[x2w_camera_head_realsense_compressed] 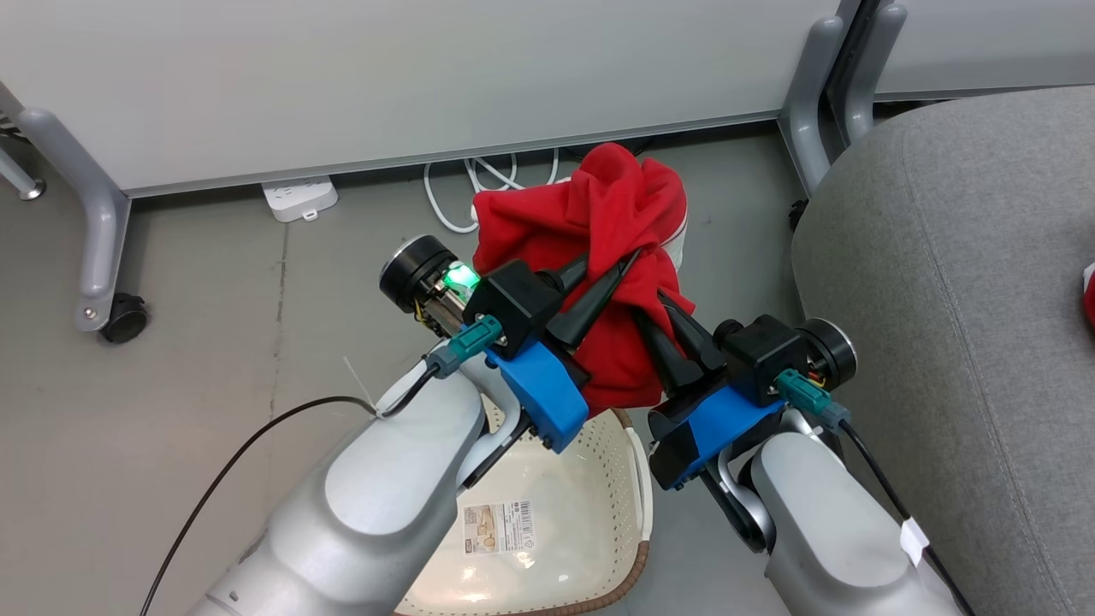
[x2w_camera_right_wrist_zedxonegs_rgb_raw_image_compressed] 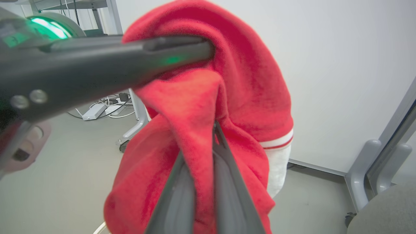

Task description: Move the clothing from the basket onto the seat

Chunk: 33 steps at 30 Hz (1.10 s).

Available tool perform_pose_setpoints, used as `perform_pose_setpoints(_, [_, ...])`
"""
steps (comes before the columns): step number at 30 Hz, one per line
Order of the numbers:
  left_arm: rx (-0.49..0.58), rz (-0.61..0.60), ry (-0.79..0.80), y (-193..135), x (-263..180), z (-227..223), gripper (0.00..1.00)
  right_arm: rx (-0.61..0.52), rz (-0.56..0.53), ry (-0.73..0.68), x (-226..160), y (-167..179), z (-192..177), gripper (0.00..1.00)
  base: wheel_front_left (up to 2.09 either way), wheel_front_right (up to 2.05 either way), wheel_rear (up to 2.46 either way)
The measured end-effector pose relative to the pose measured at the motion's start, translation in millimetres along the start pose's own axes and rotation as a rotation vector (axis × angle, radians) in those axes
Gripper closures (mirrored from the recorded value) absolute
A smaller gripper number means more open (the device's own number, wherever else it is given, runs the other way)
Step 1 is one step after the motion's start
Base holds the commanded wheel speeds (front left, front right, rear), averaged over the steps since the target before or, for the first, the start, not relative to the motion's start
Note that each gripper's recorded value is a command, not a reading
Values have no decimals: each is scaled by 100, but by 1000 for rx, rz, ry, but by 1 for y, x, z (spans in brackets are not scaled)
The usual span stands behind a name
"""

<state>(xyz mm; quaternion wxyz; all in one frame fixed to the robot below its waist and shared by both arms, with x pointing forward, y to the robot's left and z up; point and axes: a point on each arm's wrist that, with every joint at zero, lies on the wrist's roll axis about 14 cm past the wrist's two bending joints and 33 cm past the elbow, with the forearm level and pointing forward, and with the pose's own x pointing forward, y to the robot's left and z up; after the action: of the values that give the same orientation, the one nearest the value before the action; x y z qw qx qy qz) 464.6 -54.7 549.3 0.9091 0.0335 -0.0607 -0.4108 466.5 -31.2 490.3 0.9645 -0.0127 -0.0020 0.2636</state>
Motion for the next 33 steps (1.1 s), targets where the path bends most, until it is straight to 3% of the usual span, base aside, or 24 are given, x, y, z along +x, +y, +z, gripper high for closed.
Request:
perform_pose_setpoints(2, [-1, 0, 0, 0, 0, 0, 100, 1, 1, 0, 0, 0, 0, 100, 0, 0, 0])
perform_pose_setpoints(3, [-1, 1, 0, 0, 0, 0, 93, 1, 0, 0, 0, 0, 0, 100, 0, 0, 0])
perform_pose_setpoints(4, [-1, 2, -1, 0, 0, 0, 52, 1, 0, 0, 0, 0, 0, 100, 0, 0, 0])
perform_pose_setpoints(5, [-2, 3, -1, 1, 0, 0, 0, 2, 0, -1, 0, 0, 0, 100, 0, 0, 0])
perform_pose_setpoints(21, [-3, 6, -5, 1, 3, 0, 0, 16, -27, 1, -2, -9, -1, 100, 0, 0, 0])
perform_pose_setpoints(33, [-24, -83, -15, -22, 27, -10, 0, 26, -213, -3, -28, -69, 0, 100, 0, 0, 0])
